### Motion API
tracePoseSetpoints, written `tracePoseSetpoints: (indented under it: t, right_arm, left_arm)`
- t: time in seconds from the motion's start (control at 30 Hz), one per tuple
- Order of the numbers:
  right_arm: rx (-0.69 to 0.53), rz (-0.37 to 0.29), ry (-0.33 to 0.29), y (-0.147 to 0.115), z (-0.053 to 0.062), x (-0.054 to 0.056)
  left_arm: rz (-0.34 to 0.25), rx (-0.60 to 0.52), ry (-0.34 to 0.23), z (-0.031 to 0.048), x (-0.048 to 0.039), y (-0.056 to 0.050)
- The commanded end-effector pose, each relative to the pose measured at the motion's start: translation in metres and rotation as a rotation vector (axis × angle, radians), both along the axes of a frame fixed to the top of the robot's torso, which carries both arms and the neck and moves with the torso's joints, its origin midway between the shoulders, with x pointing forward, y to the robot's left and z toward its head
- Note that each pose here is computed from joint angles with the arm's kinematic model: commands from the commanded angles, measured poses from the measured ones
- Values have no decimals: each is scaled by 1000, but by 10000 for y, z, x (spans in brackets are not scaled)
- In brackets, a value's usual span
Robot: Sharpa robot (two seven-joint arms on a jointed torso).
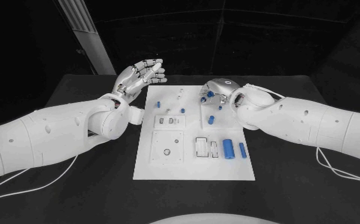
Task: Assemble the parts on the task board
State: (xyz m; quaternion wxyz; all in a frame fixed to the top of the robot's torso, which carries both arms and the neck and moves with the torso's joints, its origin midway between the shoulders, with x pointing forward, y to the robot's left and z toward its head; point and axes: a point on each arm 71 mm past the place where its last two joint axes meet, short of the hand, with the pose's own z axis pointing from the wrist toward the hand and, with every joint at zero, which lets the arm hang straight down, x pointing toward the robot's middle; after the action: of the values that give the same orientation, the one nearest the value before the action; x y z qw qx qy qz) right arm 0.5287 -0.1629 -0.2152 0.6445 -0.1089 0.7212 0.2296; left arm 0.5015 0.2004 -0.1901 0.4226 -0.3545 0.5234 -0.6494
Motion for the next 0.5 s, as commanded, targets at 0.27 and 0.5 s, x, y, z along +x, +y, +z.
tracePoseSetpoints:
  t: [0.27,0.5]
  right_arm:
    - [-31,-31,-8,-2,9,20]
    - [-41,-58,2,-12,-1,34]
  left_arm:
    - [-14,-88,-202,162,-46,2]
    - [-12,-86,-201,160,-41,4]
